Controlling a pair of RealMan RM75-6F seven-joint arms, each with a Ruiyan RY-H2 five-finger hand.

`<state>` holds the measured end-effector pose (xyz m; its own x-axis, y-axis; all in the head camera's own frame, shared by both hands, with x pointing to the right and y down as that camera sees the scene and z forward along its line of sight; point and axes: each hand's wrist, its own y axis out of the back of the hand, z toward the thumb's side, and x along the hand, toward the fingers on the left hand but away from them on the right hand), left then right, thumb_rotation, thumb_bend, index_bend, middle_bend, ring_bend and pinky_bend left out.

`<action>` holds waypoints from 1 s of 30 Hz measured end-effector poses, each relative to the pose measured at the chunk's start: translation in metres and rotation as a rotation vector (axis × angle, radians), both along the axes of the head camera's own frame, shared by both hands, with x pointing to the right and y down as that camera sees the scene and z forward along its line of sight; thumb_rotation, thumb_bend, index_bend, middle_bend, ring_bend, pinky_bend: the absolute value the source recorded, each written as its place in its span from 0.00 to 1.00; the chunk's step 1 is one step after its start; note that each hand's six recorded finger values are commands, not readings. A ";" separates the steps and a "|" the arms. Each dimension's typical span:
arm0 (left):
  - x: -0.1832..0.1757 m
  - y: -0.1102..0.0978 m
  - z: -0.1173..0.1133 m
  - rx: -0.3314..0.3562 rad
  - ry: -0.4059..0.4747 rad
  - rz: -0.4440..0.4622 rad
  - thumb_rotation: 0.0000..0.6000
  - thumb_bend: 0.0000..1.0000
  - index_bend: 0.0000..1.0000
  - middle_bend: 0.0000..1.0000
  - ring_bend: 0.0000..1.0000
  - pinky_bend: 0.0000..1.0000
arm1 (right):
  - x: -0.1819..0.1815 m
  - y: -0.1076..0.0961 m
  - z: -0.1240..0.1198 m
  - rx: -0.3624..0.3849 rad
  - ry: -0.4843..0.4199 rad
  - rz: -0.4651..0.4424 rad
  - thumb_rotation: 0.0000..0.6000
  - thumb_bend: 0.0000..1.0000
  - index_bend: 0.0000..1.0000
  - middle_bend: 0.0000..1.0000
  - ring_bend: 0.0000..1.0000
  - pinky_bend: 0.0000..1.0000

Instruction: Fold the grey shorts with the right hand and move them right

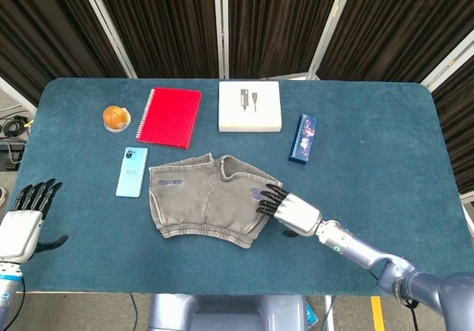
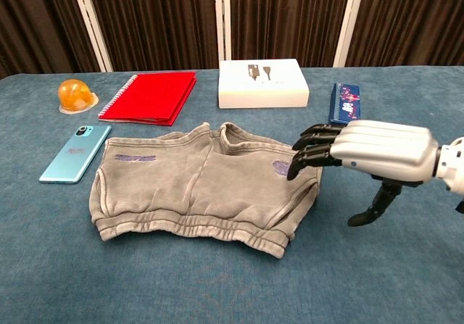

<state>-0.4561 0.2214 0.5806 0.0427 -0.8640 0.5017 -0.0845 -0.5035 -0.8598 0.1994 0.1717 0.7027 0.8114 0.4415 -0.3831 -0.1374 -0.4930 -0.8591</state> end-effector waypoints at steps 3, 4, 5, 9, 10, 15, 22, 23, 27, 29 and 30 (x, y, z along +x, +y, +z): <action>-0.001 0.000 0.000 0.001 0.001 -0.004 1.00 0.03 0.00 0.00 0.00 0.00 | -0.010 0.002 0.004 0.012 -0.013 -0.020 1.00 0.00 0.27 0.24 0.13 0.10; -0.001 0.000 0.000 0.002 0.001 -0.005 1.00 0.03 0.00 0.00 0.00 0.00 | -0.014 0.002 0.005 0.015 -0.019 -0.023 1.00 0.00 0.27 0.24 0.13 0.10; -0.001 0.000 -0.001 0.003 0.002 -0.007 1.00 0.03 0.00 0.00 0.00 0.00 | -0.017 0.002 0.006 0.017 -0.025 -0.024 1.00 0.00 0.27 0.24 0.13 0.10; -0.002 -0.001 -0.002 0.007 -0.001 -0.006 1.00 0.03 0.00 0.00 0.00 0.00 | -0.030 0.001 0.010 0.024 -0.031 -0.027 1.00 0.00 0.27 0.23 0.13 0.11; -0.002 -0.001 -0.002 0.009 -0.001 -0.004 1.00 0.03 0.00 0.00 0.00 0.00 | -0.032 0.000 0.012 0.030 -0.026 -0.032 1.00 0.00 0.27 0.23 0.13 0.11; -0.002 -0.001 -0.003 0.011 0.003 -0.006 1.00 0.03 0.00 0.00 0.00 0.00 | -0.040 -0.002 0.022 0.053 -0.004 -0.041 1.00 0.00 0.28 0.23 0.14 0.12; -0.003 -0.001 -0.002 0.004 0.003 -0.005 1.00 0.03 0.00 0.00 0.00 0.00 | -0.051 -0.007 0.030 0.060 0.016 -0.052 1.00 0.13 0.33 0.25 0.16 0.16; -0.002 -0.001 -0.001 0.002 0.003 -0.003 1.00 0.03 0.00 0.00 0.00 0.00 | -0.051 -0.007 0.030 0.056 0.013 -0.047 1.00 0.19 0.35 0.28 0.19 0.19; -0.002 -0.002 0.000 0.000 0.000 -0.003 1.00 0.03 0.00 0.00 0.00 0.00 | -0.052 -0.011 0.028 0.045 -0.008 -0.027 1.00 0.38 0.42 0.35 0.26 0.29; -0.002 -0.001 0.000 -0.001 -0.001 -0.003 1.00 0.03 0.00 0.00 0.00 0.00 | -0.051 -0.012 0.027 0.042 -0.012 -0.025 1.00 0.45 0.44 0.38 0.28 0.32; -0.002 -0.001 0.000 -0.001 0.000 -0.003 1.00 0.03 0.00 0.00 0.00 0.00 | -0.050 -0.013 0.027 0.039 -0.013 -0.024 1.00 0.50 0.45 0.38 0.29 0.33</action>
<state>-0.4581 0.2201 0.5811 0.0397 -0.8635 0.5028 -0.0857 -0.5043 -0.8593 0.1489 0.1591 0.7294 0.8266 0.4365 -0.3554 -0.1376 -0.4556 -0.8795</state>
